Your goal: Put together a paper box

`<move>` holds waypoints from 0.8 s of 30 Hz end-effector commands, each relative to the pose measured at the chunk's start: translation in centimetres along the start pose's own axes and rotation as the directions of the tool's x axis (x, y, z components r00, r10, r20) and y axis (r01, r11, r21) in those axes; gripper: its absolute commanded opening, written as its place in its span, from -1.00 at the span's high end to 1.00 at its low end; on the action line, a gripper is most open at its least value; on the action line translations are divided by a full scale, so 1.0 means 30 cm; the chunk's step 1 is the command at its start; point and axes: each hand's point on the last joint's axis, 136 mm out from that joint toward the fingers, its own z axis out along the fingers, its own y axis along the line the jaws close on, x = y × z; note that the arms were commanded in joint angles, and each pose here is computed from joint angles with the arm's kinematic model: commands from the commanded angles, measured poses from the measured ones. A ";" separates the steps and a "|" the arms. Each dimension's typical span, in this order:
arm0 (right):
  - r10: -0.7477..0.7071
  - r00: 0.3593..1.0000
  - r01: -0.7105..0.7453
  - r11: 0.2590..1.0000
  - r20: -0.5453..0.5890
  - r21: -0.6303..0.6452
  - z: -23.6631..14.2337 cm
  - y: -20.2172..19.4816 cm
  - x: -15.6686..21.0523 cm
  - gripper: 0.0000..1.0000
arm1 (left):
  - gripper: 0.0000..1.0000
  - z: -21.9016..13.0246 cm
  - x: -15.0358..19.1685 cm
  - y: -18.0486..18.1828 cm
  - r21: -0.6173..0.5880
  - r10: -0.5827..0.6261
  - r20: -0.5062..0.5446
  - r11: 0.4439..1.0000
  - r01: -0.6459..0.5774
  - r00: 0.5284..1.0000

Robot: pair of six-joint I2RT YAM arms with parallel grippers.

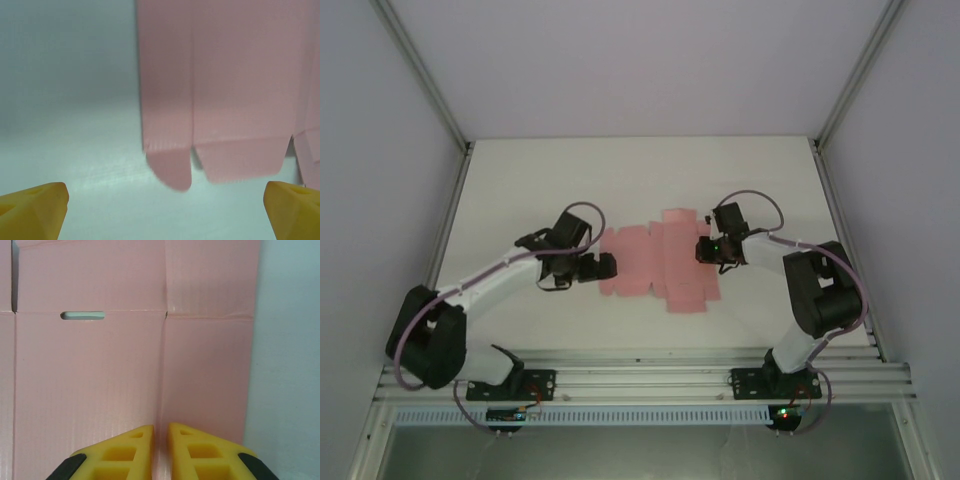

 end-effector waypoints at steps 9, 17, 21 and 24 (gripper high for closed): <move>0.098 0.983 -0.091 0.995 -0.154 0.050 0.031 -0.038 0.148 0.64 | -0.64 0.075 0.046 -0.143 0.426 -0.369 -0.083 0.826 0.368 0.926; 0.111 0.982 -0.105 0.993 -0.152 0.049 0.030 -0.040 0.163 0.64 | -0.14 0.145 0.015 -0.197 0.510 -0.412 -0.154 0.745 0.429 0.898; 0.108 0.983 -0.103 0.994 -0.146 0.044 0.032 -0.035 0.163 0.65 | 0.04 0.168 -0.008 -0.140 0.438 -0.429 -0.082 0.796 0.419 0.900; 0.115 0.982 -0.109 0.993 -0.153 0.049 0.031 -0.038 0.169 0.65 | 0.31 0.170 -0.023 -0.089 0.395 -0.467 -0.032 0.806 0.440 0.884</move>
